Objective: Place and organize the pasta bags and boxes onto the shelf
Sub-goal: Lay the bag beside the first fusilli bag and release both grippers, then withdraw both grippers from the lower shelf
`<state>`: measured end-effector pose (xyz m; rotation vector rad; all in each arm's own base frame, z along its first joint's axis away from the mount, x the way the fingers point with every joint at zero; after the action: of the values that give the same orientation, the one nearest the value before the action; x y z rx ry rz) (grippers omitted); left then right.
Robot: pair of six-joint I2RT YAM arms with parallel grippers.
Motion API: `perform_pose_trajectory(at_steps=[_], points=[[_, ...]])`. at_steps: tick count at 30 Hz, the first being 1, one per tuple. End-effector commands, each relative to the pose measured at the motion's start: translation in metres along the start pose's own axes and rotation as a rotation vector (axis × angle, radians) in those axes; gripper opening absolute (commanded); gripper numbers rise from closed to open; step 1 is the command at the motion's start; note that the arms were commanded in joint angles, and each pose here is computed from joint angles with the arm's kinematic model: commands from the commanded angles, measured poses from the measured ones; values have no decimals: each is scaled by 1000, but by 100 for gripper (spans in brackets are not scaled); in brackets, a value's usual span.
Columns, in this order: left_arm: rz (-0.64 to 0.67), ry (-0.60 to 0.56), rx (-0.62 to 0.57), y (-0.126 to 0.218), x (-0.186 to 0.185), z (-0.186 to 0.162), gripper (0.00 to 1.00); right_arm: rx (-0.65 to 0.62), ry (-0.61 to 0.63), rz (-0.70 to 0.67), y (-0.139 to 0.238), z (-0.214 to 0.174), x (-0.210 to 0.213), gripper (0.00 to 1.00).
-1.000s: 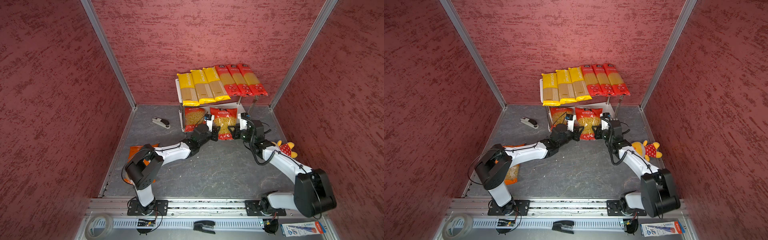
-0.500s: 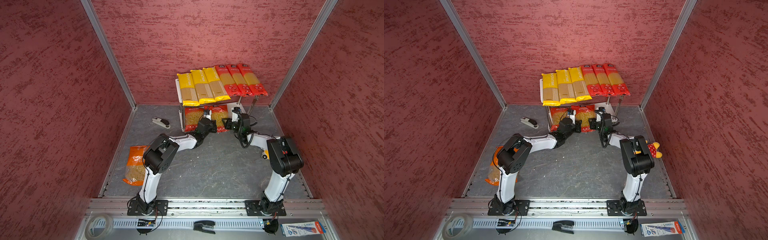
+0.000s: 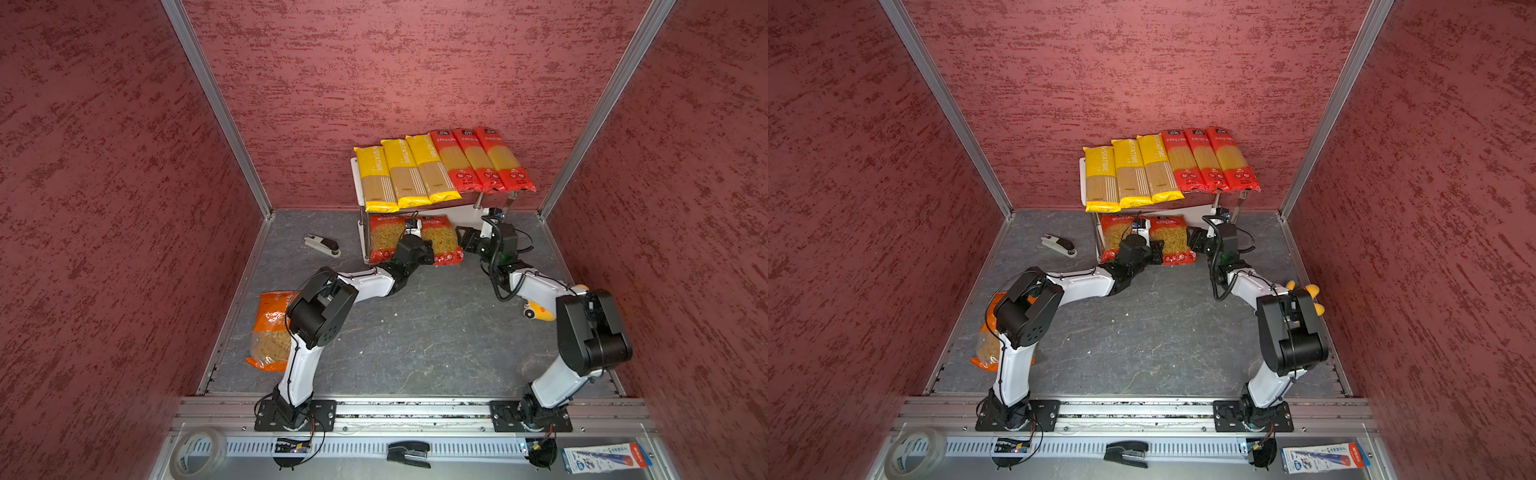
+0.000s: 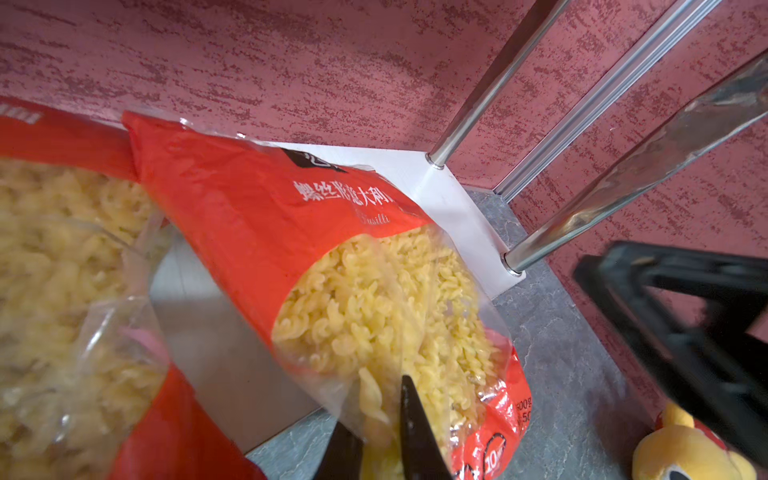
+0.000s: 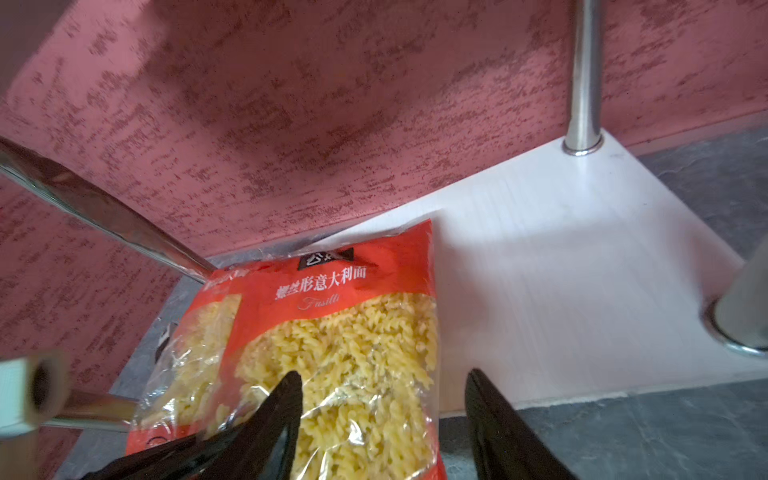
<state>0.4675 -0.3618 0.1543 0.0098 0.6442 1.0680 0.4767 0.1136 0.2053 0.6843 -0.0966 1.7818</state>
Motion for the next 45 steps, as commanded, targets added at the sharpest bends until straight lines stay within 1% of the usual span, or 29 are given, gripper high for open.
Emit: perform_pose_trajectory(at_steps=[1, 4, 7, 11, 14, 19, 24, 29, 34, 36, 38, 39, 45], points=[[-28, 46, -80, -4, -12, 22, 0, 46, -99, -58, 16, -17, -13, 64], [-17, 59, -96, -8, -11, 27, 0, 108, -188, -73, 26, -35, -16, 65], [-21, 89, -96, -9, -9, 32, 6, 152, -287, -62, 35, -52, -16, 65], [-25, 81, -77, -4, -11, 30, 14, 185, -452, 36, 41, -74, -6, 65], [-22, 80, -66, 3, -11, 30, 21, 209, -527, 95, 39, -84, 1, 66], [-19, 67, -71, 19, -12, 38, 30, 244, -585, 151, 28, -99, 10, 65], [-20, 52, -63, 35, -13, 40, 32, 240, -616, 188, 13, -99, 14, 63], [-25, 37, -55, 56, -16, 39, 33, 213, -621, 216, 2, -88, 19, 60], [-19, 19, -47, 83, -17, 31, 33, 184, -609, 268, -10, -67, 31, 49], [-9, 14, -40, 94, -15, 27, 33, 172, -601, 284, -11, -59, 36, 48], [1, 12, -34, 104, -11, 23, 33, 182, -603, 278, -11, -57, 37, 51], [5, 10, -32, 109, -10, 21, 33, 191, -605, 269, -9, -61, 36, 53], [29, -1, -21, 131, -1, 6, 34, 216, -682, 178, 19, -97, 22, 65]])
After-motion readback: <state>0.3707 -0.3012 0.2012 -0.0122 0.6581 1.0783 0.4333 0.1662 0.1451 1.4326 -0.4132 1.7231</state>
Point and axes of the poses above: each gripper's point midway between its finger pads, its own y axis back along the fingers, its own x axis along the line the jaws close on, z = x × y, the point moved 1 cm from there along y, back along the fingers, and after that the axes turned 1 degree about y, right-handed, at the moved point
